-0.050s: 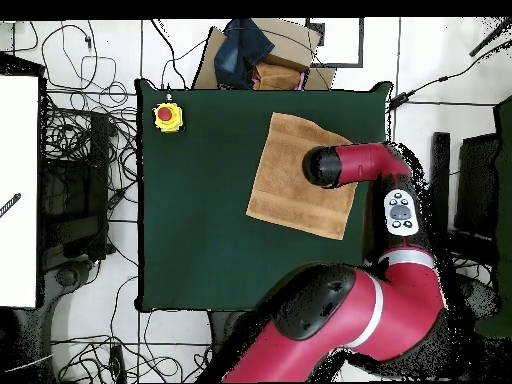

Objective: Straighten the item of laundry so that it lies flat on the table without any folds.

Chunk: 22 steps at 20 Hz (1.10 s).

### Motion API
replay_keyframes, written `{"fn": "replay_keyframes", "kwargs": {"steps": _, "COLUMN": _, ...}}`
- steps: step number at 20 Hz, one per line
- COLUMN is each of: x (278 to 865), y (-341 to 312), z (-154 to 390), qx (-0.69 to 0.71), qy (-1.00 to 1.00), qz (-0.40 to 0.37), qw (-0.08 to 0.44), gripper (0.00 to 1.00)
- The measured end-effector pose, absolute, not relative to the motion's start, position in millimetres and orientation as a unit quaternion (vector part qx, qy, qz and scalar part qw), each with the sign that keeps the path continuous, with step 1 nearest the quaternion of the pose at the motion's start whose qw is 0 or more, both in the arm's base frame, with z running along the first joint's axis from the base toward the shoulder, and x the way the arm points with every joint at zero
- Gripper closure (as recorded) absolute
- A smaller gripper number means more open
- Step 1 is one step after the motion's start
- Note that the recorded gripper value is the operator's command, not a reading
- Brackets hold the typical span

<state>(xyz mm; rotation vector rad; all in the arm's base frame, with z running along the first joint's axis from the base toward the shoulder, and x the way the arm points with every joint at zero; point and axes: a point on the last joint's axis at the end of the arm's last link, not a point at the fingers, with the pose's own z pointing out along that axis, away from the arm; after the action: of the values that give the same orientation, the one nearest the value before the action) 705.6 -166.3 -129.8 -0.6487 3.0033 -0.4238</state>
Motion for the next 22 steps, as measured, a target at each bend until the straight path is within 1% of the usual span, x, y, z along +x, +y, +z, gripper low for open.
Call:
{"fn": "replay_keyframes", "kwargs": {"steps": 4, "x": 700, "y": -148, "z": -137, "qx": -0.216, "qy": 0.968, "qz": -0.126, "qw": 0.014, "gripper": 0.0}}
{"fn": "replay_keyframes", "kwargs": {"steps": 5, "x": 695, "y": -134, "z": -141, "qx": -0.223, "qy": 0.967, "qz": -0.121, "qw": 0.007, "gripper": 0.0}}
{"fn": "replay_keyframes", "kwargs": {"steps": 12, "x": 679, "y": -105, "z": -161, "qx": -0.239, "qy": 0.965, "qz": -0.112, "qw": -0.006, "gripper": 0.0}}
{"fn": "replay_keyframes", "kwargs": {"steps": 16, "x": 672, "y": -100, "z": -173, "qx": -0.24, "qy": 0.965, "qz": -0.107, "qw": -0.007, "gripper": 0.0}}
{"fn": "replay_keyframes", "kwargs": {"steps": 22, "x": 671, "y": -103, "z": -173, "qx": -0.223, "qy": 0.969, "qz": -0.107, "qw": -0.009, "gripper": 0.0}}
